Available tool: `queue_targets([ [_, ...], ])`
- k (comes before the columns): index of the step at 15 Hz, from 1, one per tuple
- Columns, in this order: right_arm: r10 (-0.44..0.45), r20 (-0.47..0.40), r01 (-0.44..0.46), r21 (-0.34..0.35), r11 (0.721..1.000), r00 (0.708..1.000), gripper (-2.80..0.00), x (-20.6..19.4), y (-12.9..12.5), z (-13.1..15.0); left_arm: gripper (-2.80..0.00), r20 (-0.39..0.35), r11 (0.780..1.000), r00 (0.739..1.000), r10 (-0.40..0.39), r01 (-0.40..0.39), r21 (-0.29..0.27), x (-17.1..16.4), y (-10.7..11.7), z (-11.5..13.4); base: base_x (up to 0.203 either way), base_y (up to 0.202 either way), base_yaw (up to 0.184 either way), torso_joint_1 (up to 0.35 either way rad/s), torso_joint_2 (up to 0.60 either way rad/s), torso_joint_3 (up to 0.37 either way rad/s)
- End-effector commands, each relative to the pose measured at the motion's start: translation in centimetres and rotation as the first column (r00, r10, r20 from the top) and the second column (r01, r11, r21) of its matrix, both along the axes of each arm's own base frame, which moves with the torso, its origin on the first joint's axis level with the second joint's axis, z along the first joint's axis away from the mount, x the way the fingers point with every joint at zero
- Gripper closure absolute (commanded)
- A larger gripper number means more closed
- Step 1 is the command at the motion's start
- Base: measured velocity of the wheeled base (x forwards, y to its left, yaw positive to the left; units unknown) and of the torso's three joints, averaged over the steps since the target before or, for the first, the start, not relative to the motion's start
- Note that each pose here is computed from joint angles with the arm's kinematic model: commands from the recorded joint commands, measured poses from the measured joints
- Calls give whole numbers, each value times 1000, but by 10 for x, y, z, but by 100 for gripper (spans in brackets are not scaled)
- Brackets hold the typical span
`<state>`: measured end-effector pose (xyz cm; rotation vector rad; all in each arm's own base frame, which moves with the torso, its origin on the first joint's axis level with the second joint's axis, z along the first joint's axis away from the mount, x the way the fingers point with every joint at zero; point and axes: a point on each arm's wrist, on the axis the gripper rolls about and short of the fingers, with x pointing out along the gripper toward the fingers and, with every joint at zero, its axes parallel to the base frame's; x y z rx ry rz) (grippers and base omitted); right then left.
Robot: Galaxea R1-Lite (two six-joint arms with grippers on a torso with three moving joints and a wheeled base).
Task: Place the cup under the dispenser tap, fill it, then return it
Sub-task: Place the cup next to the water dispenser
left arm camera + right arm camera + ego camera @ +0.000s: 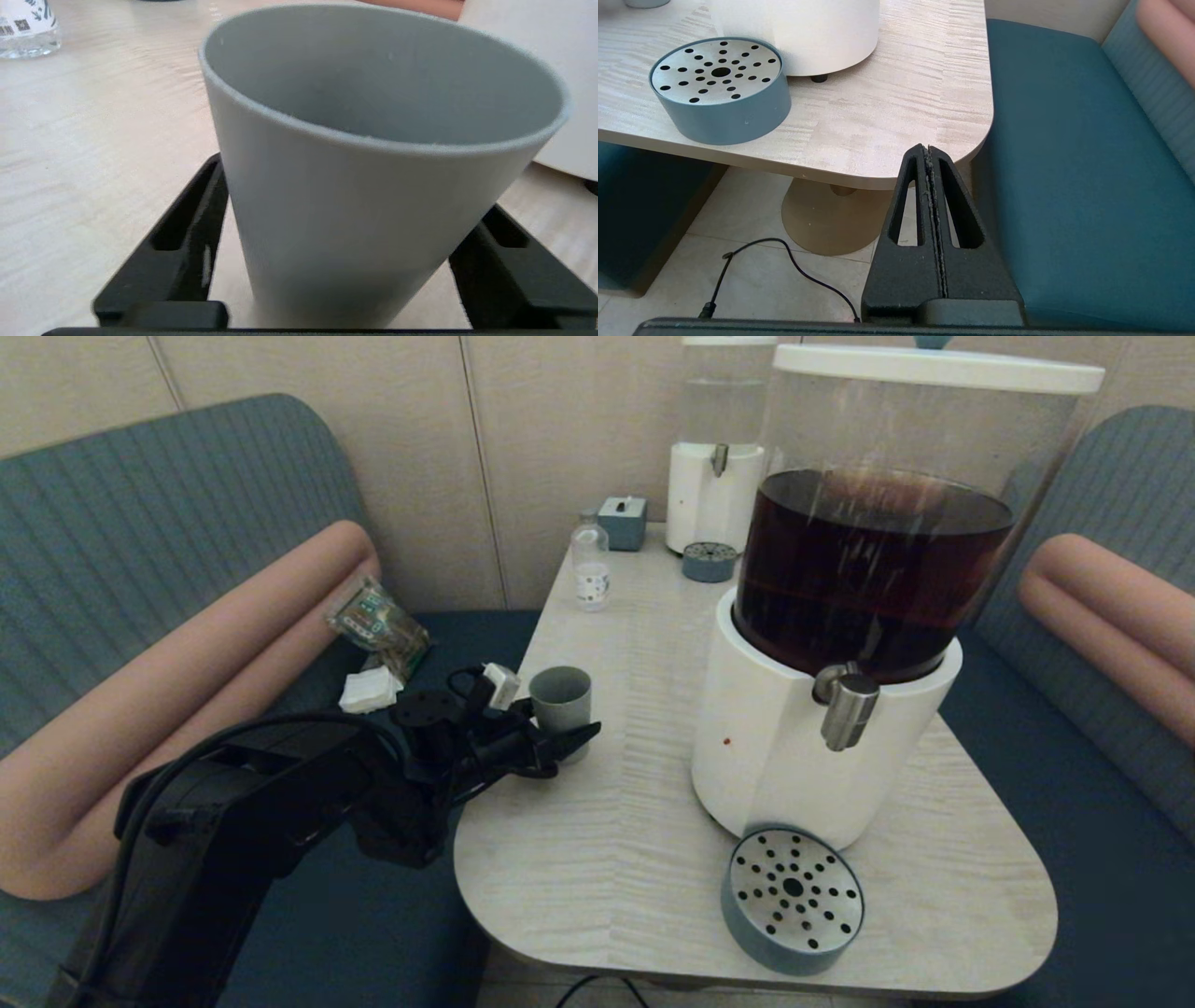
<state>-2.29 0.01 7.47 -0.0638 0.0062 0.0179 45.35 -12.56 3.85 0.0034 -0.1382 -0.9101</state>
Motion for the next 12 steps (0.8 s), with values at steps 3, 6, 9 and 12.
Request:
queue_targets([
  [3,1,1,-1,-1,1000,1000,0,0,0,0,-280,14,1000,1000,-4,4,-2,-6,1,11,0,0,0,0,0,0],
  [6,1,0,-1,-1,1000,1000,0,0,0,0,-280,-24,1000,1000,-4,4,12,-25,6,14,0,0,0,0,0,0],
  [9,1,0,-1,-1,1000,1000,0,0,0,0,-280,-71,1000,997,-1,3,24,-48,12,19,0,0,0,0,0,0],
  [12,1,-1,-1,-1,1000,1000,0,0,0,0,-280,-138,999,990,8,-2,40,-73,20,19,0,0,0,0,0,0],
])
